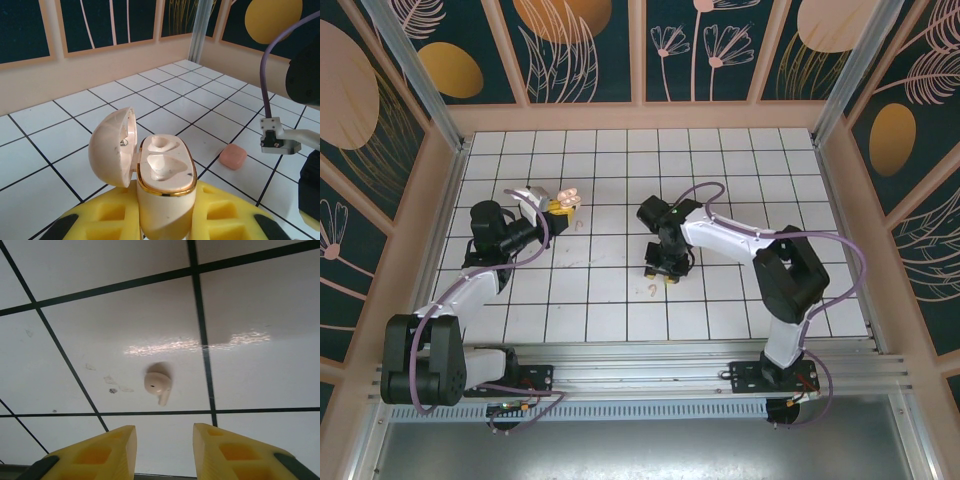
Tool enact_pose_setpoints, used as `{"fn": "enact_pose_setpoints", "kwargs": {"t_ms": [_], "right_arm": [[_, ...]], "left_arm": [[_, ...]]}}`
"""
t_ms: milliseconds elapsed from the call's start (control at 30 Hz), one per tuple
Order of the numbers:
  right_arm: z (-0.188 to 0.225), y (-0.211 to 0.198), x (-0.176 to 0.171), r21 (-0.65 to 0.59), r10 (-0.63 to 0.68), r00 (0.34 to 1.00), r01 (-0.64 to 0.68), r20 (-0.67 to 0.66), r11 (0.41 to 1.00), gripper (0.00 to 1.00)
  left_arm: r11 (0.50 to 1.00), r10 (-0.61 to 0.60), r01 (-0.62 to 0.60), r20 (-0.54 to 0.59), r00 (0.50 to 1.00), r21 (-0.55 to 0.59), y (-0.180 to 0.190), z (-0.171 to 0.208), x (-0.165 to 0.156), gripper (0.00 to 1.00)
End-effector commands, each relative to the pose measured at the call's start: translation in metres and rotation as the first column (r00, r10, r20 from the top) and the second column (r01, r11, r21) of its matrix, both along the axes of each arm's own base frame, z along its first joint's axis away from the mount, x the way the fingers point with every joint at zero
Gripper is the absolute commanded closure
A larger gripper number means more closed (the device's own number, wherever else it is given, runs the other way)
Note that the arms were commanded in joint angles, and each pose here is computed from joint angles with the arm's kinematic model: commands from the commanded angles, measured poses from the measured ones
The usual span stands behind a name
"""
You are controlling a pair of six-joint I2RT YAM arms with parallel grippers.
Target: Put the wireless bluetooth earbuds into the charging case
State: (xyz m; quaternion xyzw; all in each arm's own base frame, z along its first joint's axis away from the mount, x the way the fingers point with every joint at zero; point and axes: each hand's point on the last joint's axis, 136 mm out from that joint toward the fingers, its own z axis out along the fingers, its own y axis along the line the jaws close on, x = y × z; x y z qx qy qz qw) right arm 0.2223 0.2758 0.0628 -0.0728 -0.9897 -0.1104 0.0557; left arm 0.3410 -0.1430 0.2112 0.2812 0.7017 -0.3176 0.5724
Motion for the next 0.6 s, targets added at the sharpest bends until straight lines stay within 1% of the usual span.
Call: {"fn": "enact_pose_setpoints", "kwargs": {"t_ms": [0, 167, 267, 567], "right_arm": [[-0.015, 0.006, -0.009, -0.003, -0.023, 0.999, 0.023, -0.049, 1.000, 0.65], [-0.028, 0.004, -0.009, -0.025, -0.025, 0.998, 0.024, -0.060, 0.999, 0.65], [-0.036, 0.007, -0.012, -0.001, -0.030, 0.997, 0.030, -0.071, 1.000, 0.66], [-0.050, 0.009, -0.011, -0.004, -0.016, 0.997, 0.016, -0.081, 1.000, 0.68]], "left_arm": [[1.000, -0.023, 0.024, 0.057, 0.998, -0.010, -0.004, 0.018, 0.000, 0.88], [1.000, -0.022, 0.022, 0.055, 0.998, -0.007, -0.004, 0.018, 0.000, 0.88], [1.000, -0.021, 0.022, 0.055, 0.998, -0.007, -0.004, 0.018, 0.000, 0.88], [1.000, -0.020, 0.021, 0.048, 0.999, -0.006, -0.004, 0.015, 0.001, 0.88]]}}
